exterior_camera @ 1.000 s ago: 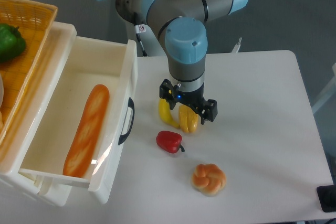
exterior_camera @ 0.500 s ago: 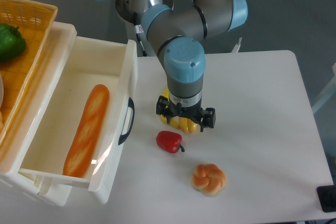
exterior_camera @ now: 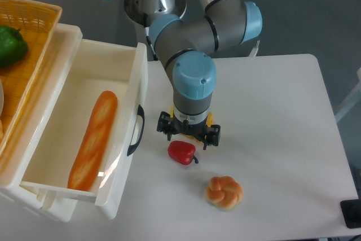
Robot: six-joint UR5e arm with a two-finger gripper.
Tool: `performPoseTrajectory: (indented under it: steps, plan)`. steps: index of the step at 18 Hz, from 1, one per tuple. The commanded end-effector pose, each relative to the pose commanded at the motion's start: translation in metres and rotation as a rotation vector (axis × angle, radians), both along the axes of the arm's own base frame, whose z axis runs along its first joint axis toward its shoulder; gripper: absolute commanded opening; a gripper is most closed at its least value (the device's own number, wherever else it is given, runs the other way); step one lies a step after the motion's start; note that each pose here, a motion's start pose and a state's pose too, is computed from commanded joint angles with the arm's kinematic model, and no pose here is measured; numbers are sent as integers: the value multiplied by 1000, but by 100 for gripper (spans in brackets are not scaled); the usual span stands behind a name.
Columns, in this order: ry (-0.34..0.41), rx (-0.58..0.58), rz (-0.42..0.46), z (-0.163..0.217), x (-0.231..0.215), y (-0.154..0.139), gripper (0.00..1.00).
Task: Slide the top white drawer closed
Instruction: 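Bring the gripper against the drawer front beside its black handle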
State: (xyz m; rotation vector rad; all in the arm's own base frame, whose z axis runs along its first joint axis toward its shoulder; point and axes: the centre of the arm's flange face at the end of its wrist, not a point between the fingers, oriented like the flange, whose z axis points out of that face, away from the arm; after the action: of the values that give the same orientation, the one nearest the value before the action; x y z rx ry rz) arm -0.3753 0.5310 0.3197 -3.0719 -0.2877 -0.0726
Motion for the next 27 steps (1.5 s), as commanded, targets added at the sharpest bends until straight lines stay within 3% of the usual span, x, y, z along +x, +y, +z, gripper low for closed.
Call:
performPoseTrajectory:
  steps: [11, 27]
  plan:
    - [-50, 17, 11, -13, 2, 7, 100]
    - [-62, 31, 15, -8, 5, 7, 100]
